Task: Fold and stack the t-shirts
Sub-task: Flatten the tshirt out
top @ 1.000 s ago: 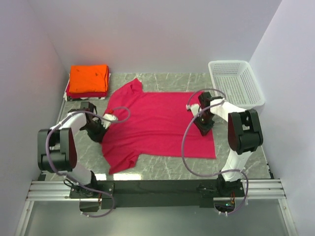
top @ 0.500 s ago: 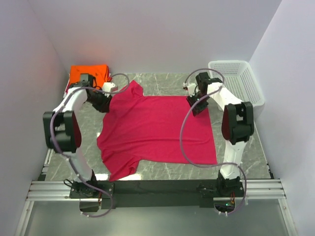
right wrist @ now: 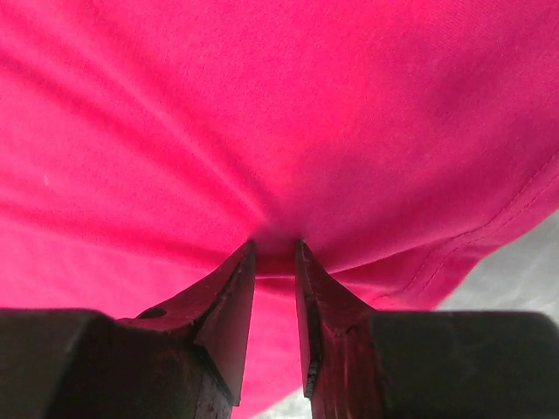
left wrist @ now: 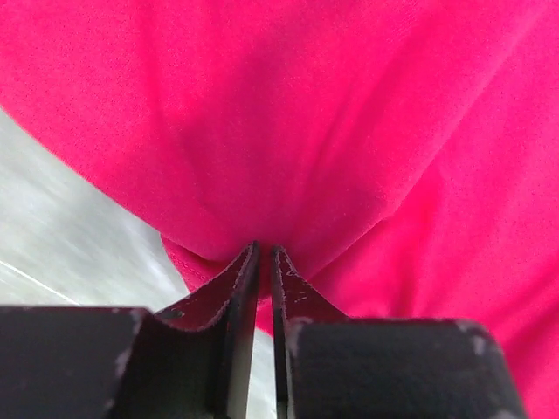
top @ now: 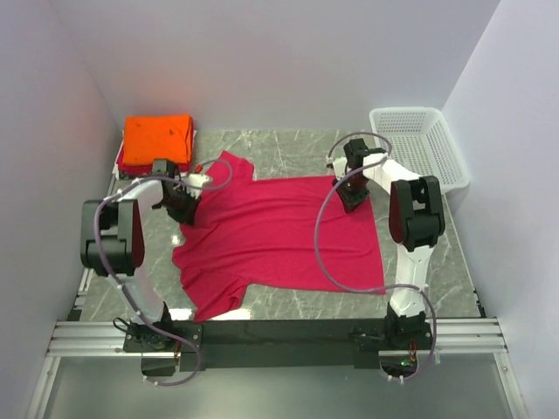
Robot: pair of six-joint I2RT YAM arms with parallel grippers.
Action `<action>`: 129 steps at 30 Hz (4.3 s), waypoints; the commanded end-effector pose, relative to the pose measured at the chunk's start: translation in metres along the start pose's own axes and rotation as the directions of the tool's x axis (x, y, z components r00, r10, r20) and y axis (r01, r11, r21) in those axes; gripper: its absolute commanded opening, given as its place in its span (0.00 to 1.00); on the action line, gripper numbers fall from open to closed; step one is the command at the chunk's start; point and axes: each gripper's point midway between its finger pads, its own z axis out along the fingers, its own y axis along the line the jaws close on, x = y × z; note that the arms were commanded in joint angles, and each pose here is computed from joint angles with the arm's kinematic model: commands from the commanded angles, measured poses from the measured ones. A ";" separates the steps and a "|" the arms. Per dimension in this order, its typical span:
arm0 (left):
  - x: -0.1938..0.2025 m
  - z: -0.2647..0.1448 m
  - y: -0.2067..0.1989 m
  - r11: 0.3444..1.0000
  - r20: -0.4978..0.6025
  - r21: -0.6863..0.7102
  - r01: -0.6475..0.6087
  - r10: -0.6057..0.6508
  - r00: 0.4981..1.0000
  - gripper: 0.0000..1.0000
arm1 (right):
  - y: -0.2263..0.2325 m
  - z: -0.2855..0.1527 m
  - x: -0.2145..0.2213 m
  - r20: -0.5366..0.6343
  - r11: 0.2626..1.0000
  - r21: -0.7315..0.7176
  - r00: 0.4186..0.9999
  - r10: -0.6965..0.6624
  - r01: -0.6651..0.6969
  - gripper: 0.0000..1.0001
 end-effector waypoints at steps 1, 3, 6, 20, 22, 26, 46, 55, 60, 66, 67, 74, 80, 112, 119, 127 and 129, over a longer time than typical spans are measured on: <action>0.056 -0.012 -0.035 0.998 -0.142 0.056 0.008 0.000 0.990 0.17 | 0.013 0.000 0.050 -0.129 0.998 -0.045 0.990 -0.053 0.047 0.32; 0.055 -0.023 -0.041 0.998 -0.129 0.063 0.004 0.005 0.992 0.20 | 0.023 -0.009 0.056 -0.113 0.993 -0.089 0.990 -0.082 0.072 0.33; 0.020 -0.038 -0.031 0.998 -0.047 0.055 0.016 -0.014 0.999 0.32 | 0.018 -0.028 0.037 -0.012 0.996 -0.063 0.997 -0.070 0.069 0.40; -0.122 -0.025 0.004 0.995 0.185 0.088 0.038 -0.053 0.981 0.32 | -0.022 -0.025 -0.022 0.047 0.998 0.054 0.999 -0.013 0.010 0.23; -0.113 -0.016 -0.002 0.993 0.155 0.108 0.045 -0.062 0.986 0.30 | -0.019 -0.020 -0.018 0.026 0.999 0.040 1.000 -0.016 0.015 0.19; -0.093 -0.003 -0.016 0.990 0.102 0.133 0.044 -0.058 0.993 0.27 | -0.017 -0.016 -0.010 -0.008 0.999 0.033 0.999 -0.031 0.031 0.13; -0.139 0.058 0.072 0.984 0.149 -0.069 0.165 -0.153 0.977 0.29 | -0.096 -0.001 -0.120 0.173 0.952 0.292 0.984 0.039 -0.089 0.15; -0.196 0.076 0.117 0.977 0.278 -0.125 0.174 -0.134 0.951 0.32 | -0.134 -0.020 -0.164 0.334 0.879 0.447 0.943 0.010 -0.167 0.22; -0.239 0.017 0.095 0.993 0.401 -0.061 0.098 -0.066 0.914 0.60 | -0.108 -0.093 -0.174 0.417 0.901 0.407 0.908 -0.037 -0.150 0.50; -0.202 -0.090 0.011 0.990 0.426 -0.045 -0.133 0.140 0.894 0.72 | -0.040 -0.140 -0.106 0.364 0.965 0.259 0.930 -0.058 -0.041 0.57; -0.187 -0.096 -0.002 0.986 0.411 -0.029 -0.164 0.161 0.897 0.70 | -0.025 -0.139 -0.096 0.359 0.980 0.194 0.932 -0.042 -0.031 0.56; -0.029 -0.105 -0.143 0.894 0.191 0.279 -0.350 0.305 0.933 0.59 | 0.058 -0.102 0.015 0.109 0.987 -0.149 0.992 0.071 -0.054 0.46; 0.040 -0.093 -0.207 0.848 0.083 0.348 -0.401 0.398 0.914 0.66 | 0.079 -0.072 0.088 -0.043 0.978 -0.185 0.995 0.092 -0.099 0.46; 0.063 0.002 -0.289 0.783 -0.090 0.359 -0.507 0.570 0.816 0.09 | 0.062 -0.027 0.100 -0.171 0.982 -0.112 0.976 0.132 -0.152 0.43; 0.054 -0.051 -0.308 0.707 0.017 0.460 -0.538 0.599 0.801 0.61 | 0.057 -0.044 0.099 -0.139 0.990 -0.080 0.984 0.108 -0.120 0.43; 0.042 -0.106 -0.213 0.850 0.030 0.321 -0.419 0.433 0.901 0.54 | 0.064 -0.077 0.113 -0.098 0.994 -0.082 0.993 0.059 -0.067 0.43; 0.058 -0.098 -0.177 0.892 -0.039 0.260 -0.371 0.393 0.919 0.51 | 0.067 -0.073 0.119 -0.117 0.994 -0.089 0.992 0.048 -0.058 0.42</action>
